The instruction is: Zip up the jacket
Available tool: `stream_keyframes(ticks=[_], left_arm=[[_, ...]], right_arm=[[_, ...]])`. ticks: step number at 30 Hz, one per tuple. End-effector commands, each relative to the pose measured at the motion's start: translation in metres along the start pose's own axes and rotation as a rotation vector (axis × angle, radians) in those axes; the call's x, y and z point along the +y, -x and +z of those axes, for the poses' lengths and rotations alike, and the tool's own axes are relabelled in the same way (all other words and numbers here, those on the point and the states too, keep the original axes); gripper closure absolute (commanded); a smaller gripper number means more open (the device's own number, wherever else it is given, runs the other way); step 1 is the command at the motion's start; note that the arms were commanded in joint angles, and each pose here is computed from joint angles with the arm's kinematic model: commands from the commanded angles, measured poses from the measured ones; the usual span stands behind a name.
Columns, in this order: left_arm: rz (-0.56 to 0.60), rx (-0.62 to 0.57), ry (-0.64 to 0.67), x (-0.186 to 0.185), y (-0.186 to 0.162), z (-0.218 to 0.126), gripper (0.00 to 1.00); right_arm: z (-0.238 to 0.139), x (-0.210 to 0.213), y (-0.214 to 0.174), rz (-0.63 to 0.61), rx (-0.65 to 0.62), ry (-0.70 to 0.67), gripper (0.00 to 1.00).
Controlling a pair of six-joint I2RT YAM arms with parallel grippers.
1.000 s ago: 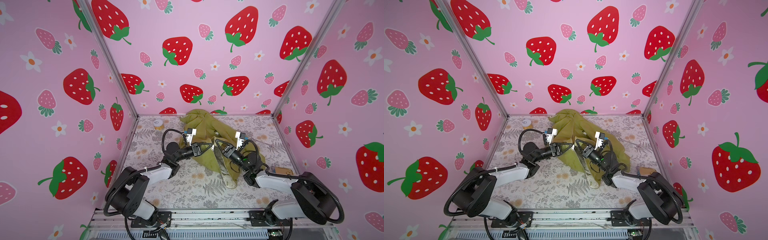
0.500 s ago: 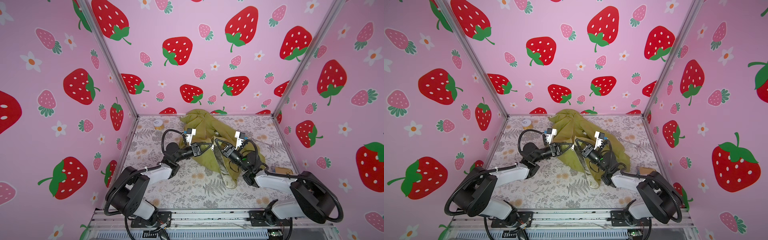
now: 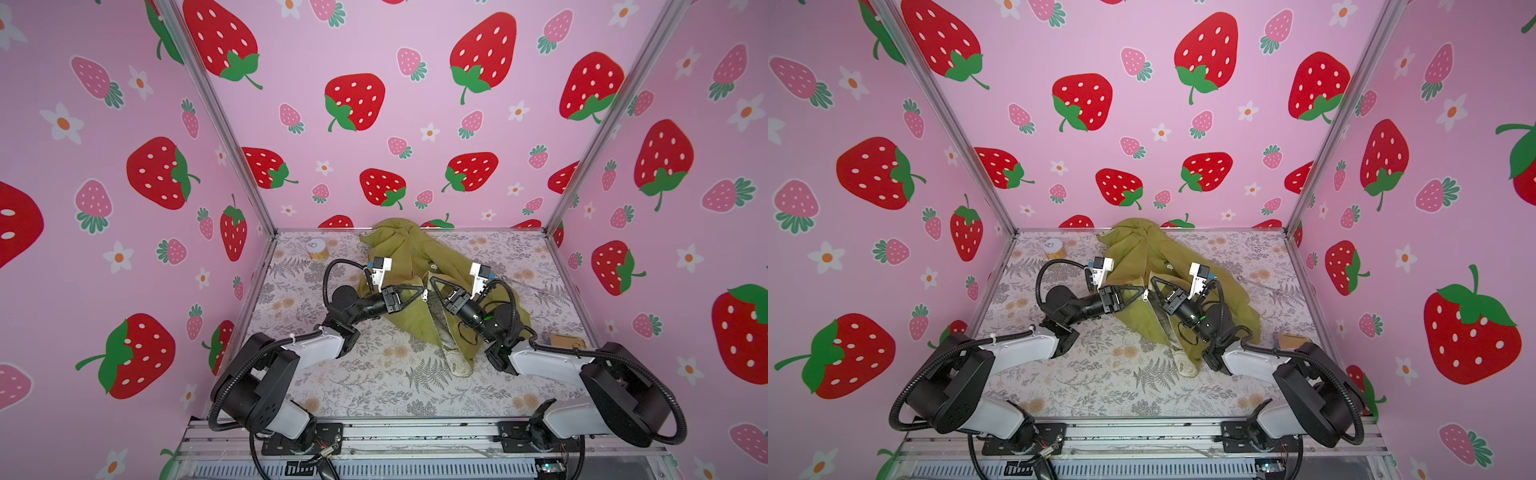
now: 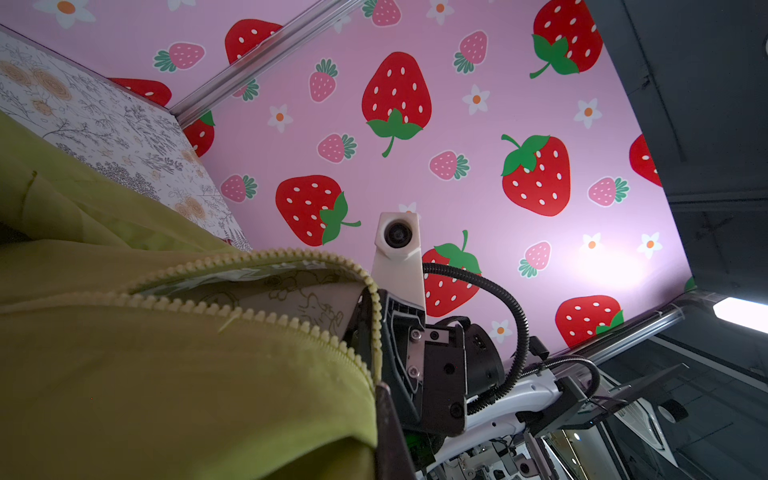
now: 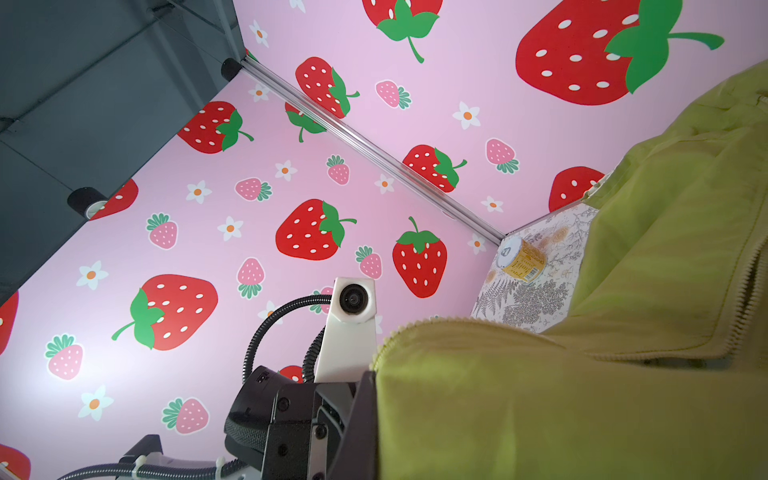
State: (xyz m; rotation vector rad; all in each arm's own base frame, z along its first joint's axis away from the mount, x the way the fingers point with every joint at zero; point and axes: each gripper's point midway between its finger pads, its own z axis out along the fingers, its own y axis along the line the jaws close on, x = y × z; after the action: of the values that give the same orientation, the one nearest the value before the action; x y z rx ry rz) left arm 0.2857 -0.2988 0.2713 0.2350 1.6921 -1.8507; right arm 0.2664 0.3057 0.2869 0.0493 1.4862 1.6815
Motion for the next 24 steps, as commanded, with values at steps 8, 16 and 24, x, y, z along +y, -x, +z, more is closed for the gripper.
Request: stream_keyframes(ticks=[8,16,24], left_arm=[[0.032,-0.022,-0.071,-0.0155,0.0078,0.0022,1.0],[0.035,-0.03,-0.075,-0.018,0.0097,0.0015,1.0],[0.034,-0.036,-0.078,-0.0188,0.0105,0.0012,1.0]], right_arm=[[0.0037,0.0192,0.0028,-0.009,-0.017,0.051,1.0],[0.0039,0.0205,0.0,-0.012,-0.011,0.052,1.0],[0.0024,0.0211,-0.0005,-0.021,-0.012,0.047,1.0]])
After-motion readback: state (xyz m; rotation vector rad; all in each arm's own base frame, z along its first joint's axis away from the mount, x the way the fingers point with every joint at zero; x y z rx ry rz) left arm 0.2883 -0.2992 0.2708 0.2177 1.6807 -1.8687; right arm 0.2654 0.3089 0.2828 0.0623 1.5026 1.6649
